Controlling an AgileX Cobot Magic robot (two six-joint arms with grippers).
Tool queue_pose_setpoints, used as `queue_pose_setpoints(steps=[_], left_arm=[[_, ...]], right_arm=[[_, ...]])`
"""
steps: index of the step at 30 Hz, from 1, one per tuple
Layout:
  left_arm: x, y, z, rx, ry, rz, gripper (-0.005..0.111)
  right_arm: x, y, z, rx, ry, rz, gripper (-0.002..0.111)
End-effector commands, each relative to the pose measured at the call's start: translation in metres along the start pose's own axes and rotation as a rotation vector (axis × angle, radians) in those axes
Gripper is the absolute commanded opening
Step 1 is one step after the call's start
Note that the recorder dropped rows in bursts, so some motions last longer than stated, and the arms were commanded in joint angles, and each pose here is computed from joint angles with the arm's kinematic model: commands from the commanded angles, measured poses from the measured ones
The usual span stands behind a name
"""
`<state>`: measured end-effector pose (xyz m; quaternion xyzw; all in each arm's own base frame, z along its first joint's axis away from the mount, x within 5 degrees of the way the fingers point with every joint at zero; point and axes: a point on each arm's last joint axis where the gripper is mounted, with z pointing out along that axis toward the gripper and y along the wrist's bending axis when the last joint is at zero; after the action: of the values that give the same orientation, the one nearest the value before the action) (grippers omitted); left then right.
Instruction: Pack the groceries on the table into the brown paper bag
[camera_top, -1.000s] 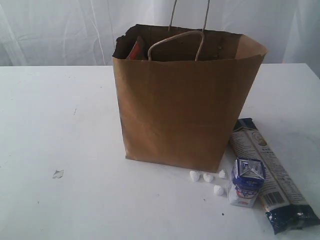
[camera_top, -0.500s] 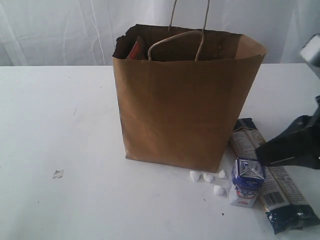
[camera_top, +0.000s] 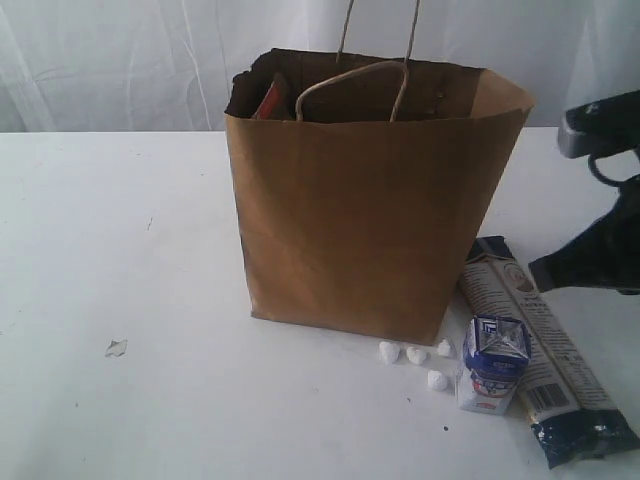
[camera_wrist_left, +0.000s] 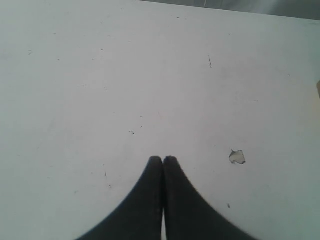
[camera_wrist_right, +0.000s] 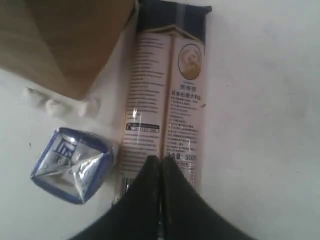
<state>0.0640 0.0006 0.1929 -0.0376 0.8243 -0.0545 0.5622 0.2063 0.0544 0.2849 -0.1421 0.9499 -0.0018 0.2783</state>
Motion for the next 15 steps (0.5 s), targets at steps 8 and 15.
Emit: queue_pose_setpoints(steps=[8,15], left_arm=[[0.002,-0.001,0.0,0.012,0.007,-0.051,0.0],[0.003,-0.001,0.0,0.012,0.01,-0.053,0.0]], right_arm=[[-0.007,0.015,0.076,-0.086,0.108,-0.003,0.0],[-0.001,0.045,0.093,-0.403,0.181,-0.004,0.0]])
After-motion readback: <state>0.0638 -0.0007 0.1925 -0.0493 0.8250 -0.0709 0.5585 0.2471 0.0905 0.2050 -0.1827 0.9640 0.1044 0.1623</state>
